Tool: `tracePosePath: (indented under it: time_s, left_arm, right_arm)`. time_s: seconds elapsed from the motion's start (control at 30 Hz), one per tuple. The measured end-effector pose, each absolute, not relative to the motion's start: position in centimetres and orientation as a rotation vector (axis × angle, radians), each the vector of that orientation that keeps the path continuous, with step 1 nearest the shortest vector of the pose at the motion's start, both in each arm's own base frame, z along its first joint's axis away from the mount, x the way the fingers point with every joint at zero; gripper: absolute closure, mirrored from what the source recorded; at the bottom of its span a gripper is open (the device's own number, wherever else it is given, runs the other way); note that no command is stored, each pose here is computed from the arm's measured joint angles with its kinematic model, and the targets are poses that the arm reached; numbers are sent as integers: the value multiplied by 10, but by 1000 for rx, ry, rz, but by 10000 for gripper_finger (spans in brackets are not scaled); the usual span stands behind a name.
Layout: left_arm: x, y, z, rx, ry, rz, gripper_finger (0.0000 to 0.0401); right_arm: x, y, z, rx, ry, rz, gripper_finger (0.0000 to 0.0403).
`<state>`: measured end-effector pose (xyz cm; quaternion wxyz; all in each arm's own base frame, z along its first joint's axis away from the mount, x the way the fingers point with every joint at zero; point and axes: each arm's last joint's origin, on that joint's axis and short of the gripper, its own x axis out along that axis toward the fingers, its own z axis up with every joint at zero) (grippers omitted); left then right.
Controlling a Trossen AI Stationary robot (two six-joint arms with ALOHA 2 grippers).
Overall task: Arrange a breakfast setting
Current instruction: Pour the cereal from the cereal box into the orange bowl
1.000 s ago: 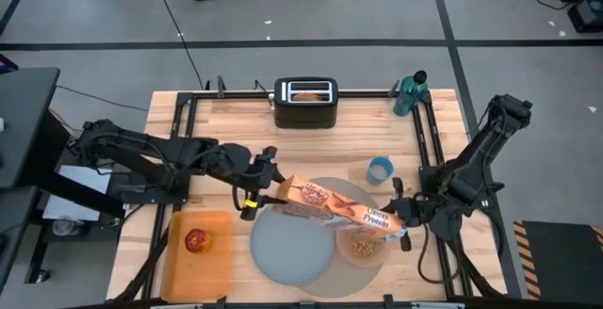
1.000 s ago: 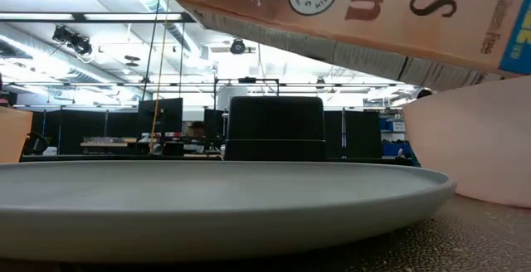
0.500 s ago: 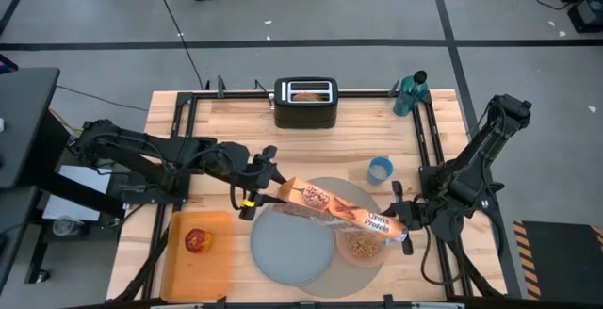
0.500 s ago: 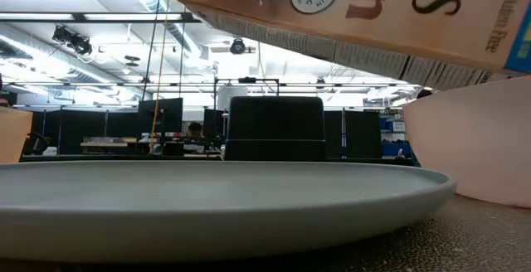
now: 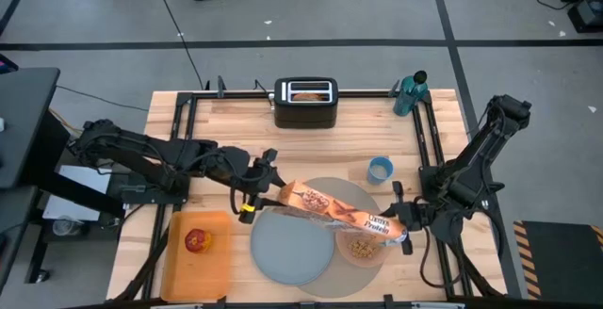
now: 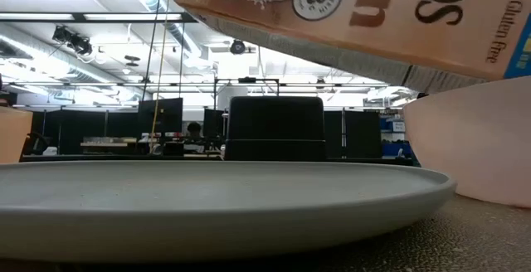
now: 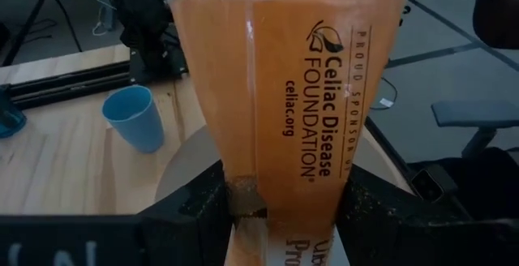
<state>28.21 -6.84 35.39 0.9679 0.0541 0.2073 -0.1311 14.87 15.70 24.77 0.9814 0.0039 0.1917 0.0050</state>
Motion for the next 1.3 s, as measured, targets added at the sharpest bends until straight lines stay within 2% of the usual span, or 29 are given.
tracePosePath:
  time_s: [0.1,0.2,0.3,0.43,0.53,0.63,0.73,0.83,0.97,1.07,1.17,1.3]
  left_arm:
    - [284,-70,351,110,435,-279,214]
    - [286,-70,347,118,452,-270,214]
    - [285,-70,350,126,435,-279,214]
    - [285,-68,354,134,402,-267,214]
    - [284,-68,356,130,388,-275,214]
    - [286,-67,352,132,410,-264,214]
    - [285,-67,352,127,413,-271,214]
    - [286,-67,351,129,423,-264,214]
    - [285,-67,352,127,419,-273,214]
    - [286,-67,351,130,423,-262,214]
    - [285,-67,352,125,419,-270,214]
    - [285,-67,351,125,429,-266,214]
  right_arm:
    - [151,162,247,-3,396,79,390]
    - [149,157,245,-1,410,26,390]
    - [152,162,245,7,416,89,390]
    - [150,154,245,36,413,-1,390]
    - [155,161,247,16,404,89,390]
    - [152,155,245,3,414,9,391]
    - [156,160,244,5,419,65,392]
    - [153,154,242,-3,429,-3,392]
    - [157,159,244,-8,420,68,392]
    - [152,151,245,8,421,-9,392]
    - [157,158,246,12,412,71,392]
    - [156,154,245,16,420,24,392]
